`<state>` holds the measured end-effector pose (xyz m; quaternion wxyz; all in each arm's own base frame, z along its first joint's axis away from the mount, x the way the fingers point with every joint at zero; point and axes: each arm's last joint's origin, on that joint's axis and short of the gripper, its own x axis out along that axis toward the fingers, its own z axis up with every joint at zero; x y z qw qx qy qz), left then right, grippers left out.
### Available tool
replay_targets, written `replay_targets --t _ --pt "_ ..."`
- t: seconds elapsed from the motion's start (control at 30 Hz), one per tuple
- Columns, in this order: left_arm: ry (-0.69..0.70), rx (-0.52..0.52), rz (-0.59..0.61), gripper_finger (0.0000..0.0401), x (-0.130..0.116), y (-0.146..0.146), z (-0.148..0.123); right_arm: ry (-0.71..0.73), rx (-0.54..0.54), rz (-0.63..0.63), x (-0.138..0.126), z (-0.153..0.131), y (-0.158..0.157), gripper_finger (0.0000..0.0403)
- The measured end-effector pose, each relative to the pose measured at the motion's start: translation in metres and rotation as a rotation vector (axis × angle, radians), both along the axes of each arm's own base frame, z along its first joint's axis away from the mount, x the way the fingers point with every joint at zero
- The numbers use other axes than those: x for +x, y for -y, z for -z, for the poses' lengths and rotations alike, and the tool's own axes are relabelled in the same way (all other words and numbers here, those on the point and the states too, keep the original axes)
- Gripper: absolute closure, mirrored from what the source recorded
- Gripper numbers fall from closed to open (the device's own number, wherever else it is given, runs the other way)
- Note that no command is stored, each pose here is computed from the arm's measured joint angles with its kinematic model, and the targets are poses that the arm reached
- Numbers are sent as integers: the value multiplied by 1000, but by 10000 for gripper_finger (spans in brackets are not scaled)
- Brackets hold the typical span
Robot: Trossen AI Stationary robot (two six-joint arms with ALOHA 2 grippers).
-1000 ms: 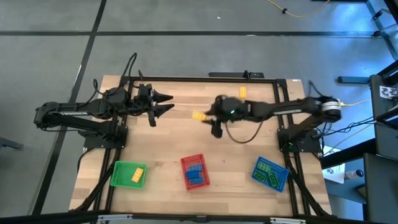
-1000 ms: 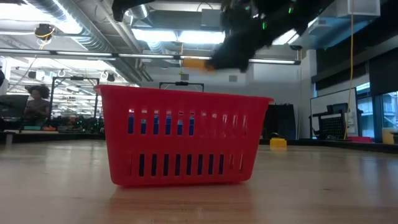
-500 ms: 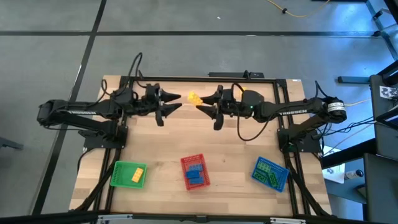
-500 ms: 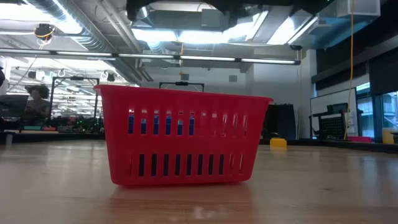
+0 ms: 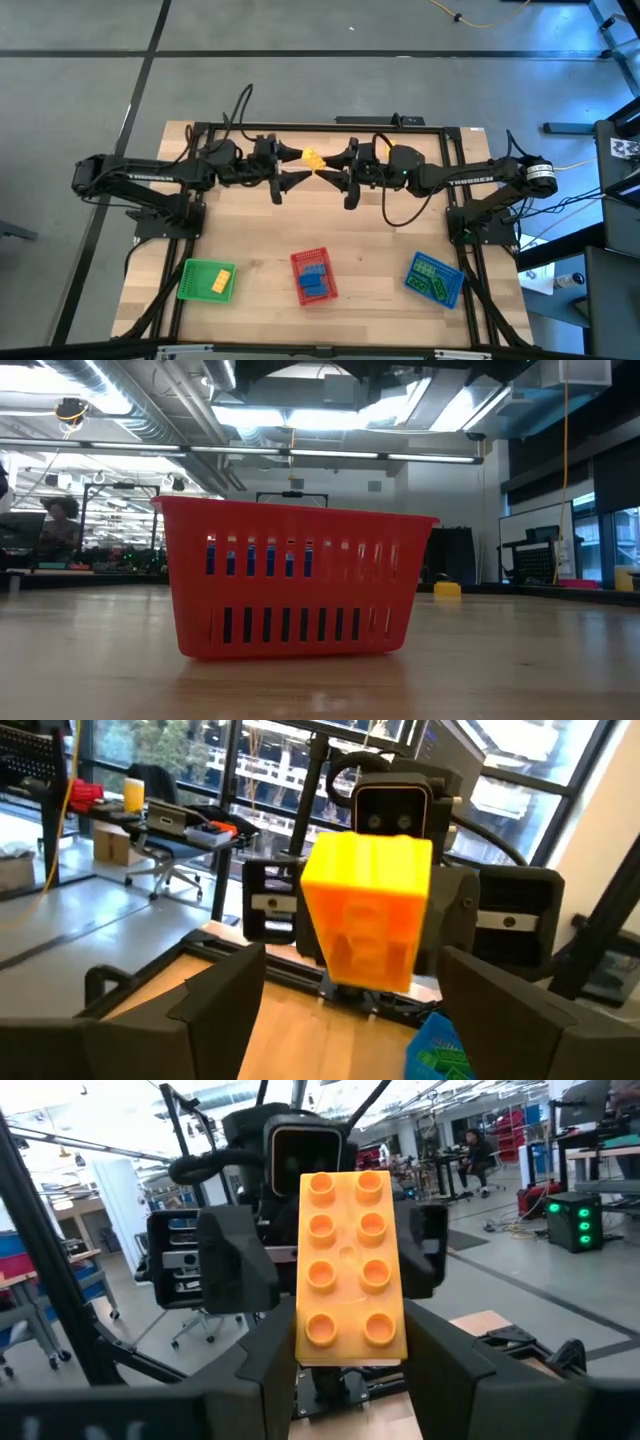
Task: Sort & place blocks by color
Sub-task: Put the bottom yellow game piece into the green bin
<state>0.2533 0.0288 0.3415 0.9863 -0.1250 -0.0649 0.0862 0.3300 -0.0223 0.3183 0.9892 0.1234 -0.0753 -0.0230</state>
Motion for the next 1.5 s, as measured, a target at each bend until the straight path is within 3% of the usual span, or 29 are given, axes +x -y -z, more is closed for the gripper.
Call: replay_targets --t 0.53,0.67,0.93,1.23,1.5 --pt "52 45 92 125 9 2 -7 -15 -11 -96 0 1 -3 256" --pt "69 44 91 159 8 2 -9 -15 -12 -96 0 1 -3 256" --pt "72 38 93 272 8 2 -9 -22 -13 -98 0 2 -3 256" --pt "58 39 87 273 8 2 -8 -22 -11 -95 0 2 -3 190" --pt "53 38 88 273 8 2 -8 -3 -9 -88 -9 -9 -1 164"
